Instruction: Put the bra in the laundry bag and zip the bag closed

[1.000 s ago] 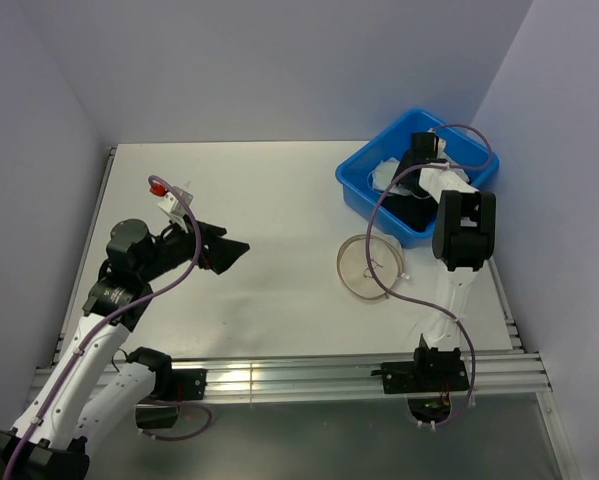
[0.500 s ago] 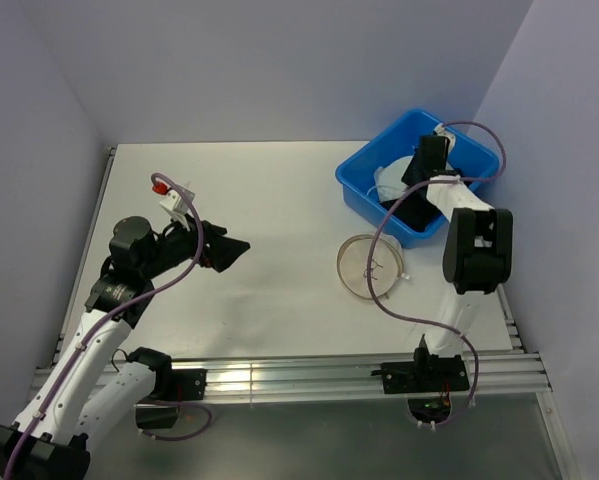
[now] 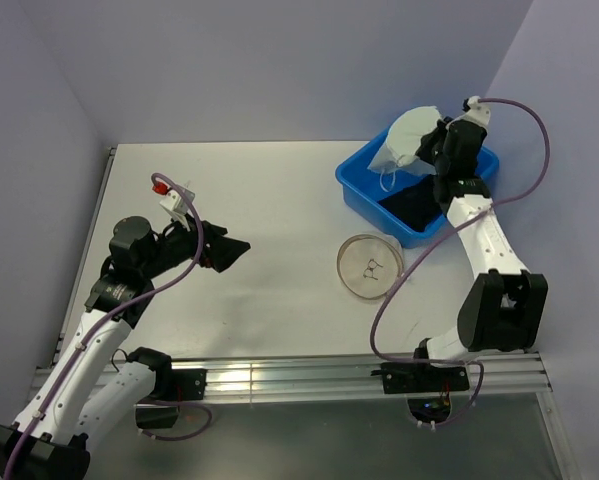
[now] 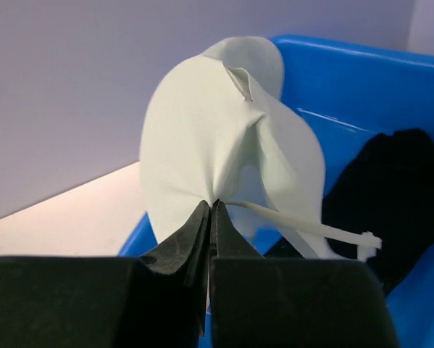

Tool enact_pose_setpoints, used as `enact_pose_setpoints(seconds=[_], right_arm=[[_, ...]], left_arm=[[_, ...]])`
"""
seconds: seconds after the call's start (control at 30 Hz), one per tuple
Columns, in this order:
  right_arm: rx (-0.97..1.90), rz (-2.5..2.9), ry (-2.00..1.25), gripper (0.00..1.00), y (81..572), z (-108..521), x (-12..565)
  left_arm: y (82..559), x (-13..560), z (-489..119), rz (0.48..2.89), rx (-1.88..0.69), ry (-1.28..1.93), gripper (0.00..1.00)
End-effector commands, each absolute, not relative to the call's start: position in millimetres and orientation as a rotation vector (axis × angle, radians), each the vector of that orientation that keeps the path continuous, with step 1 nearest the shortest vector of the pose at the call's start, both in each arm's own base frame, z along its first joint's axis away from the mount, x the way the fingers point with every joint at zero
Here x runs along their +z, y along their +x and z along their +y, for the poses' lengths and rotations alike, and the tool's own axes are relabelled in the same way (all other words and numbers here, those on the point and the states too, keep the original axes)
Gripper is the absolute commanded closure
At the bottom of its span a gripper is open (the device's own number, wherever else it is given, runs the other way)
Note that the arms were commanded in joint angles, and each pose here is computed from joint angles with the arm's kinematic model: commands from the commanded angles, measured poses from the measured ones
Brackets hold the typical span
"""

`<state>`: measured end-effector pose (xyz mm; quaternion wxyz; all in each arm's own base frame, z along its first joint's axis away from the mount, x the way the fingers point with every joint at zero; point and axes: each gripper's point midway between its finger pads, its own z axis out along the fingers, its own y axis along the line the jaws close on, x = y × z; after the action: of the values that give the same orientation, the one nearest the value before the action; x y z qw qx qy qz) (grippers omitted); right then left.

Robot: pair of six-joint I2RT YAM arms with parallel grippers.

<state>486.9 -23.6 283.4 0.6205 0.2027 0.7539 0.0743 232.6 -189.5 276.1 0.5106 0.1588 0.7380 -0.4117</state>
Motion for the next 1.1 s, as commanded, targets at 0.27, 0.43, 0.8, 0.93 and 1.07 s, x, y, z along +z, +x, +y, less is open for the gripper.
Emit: enact_pose_setpoints(seconds=[0.27, 0.43, 0.8, 0.93, 1.07], right_arm=[[0.614, 1.572, 0.051, 1.00, 406, 142, 395], [0.831, 1.725, -0.089, 1.00, 352, 222, 314], [0.855, 2.177, -0.422, 0.24, 233, 257, 138], [0.840, 2.134, -0.354, 0.25, 242, 255, 148], [0.795, 2.136, -0.271, 0.42, 262, 257, 147]], left_arm=[[234, 308, -185, 1.677, -0.962, 0.392, 0.01], [246, 310, -167, 1.689, -0.867, 0.258, 0.01], [259, 312, -146, 1.695, -0.809, 0.022, 0.01], [268, 278, -159, 1.817, -0.889, -0.041, 0.01], [271, 250, -163, 1.888, -0.920, -0.105, 0.01]])
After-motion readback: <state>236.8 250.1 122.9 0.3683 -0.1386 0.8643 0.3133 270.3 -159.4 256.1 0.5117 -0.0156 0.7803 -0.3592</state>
